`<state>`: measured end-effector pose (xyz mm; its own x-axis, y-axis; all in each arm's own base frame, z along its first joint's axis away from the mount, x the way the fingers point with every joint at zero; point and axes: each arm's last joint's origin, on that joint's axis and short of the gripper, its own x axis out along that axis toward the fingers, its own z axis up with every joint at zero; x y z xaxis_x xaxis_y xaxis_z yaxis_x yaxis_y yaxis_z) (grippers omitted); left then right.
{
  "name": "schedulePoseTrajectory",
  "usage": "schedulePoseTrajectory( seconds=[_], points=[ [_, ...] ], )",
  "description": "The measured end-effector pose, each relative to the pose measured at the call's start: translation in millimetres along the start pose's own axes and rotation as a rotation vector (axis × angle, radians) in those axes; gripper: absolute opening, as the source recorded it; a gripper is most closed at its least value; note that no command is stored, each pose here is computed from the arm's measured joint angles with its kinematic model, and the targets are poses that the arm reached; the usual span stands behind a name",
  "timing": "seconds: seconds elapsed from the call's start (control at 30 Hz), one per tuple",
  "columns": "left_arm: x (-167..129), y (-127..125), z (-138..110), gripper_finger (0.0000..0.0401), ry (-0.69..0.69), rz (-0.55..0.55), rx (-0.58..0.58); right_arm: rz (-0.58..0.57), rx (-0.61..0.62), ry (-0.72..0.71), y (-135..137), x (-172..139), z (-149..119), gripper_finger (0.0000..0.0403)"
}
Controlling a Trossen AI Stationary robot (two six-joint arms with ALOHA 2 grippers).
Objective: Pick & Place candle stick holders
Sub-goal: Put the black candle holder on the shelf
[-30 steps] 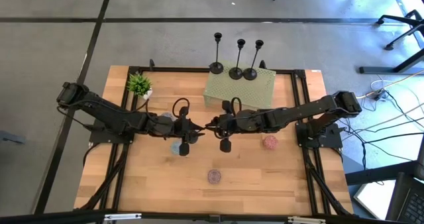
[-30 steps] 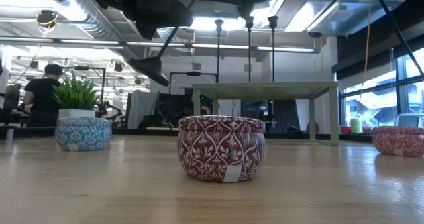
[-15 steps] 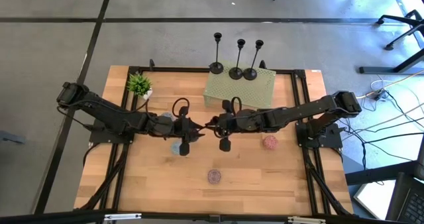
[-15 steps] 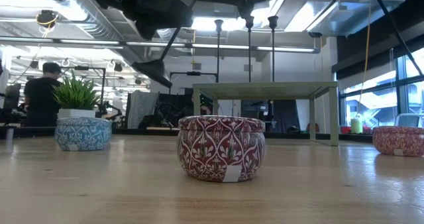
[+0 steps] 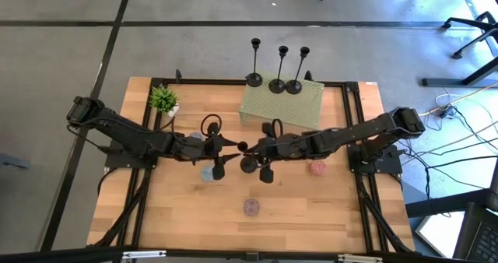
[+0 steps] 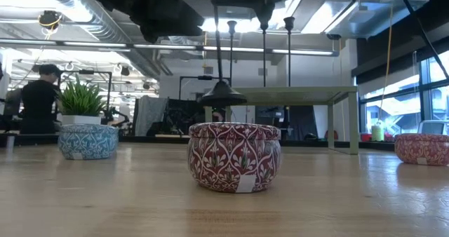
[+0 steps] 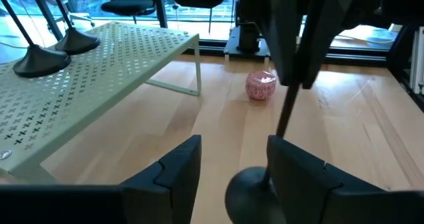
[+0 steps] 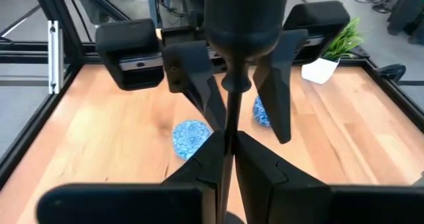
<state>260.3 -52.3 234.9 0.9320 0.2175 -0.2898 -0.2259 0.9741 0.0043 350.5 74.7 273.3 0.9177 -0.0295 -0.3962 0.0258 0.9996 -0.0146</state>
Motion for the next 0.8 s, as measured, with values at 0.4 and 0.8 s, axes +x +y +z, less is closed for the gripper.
schedulePoseTrajectory(
  seconds=[0.4,0.8],
  points=[
    [0,0,-6,0.0171,0.056,0.006,-0.009,-0.073,0.039,0.091,-4,-47,9,0.0038],
    [-1,1,-7,0.0171,0.066,0.006,-0.004,-0.218,0.114,-0.003,-25,-134,32,0.0038]
  ],
)
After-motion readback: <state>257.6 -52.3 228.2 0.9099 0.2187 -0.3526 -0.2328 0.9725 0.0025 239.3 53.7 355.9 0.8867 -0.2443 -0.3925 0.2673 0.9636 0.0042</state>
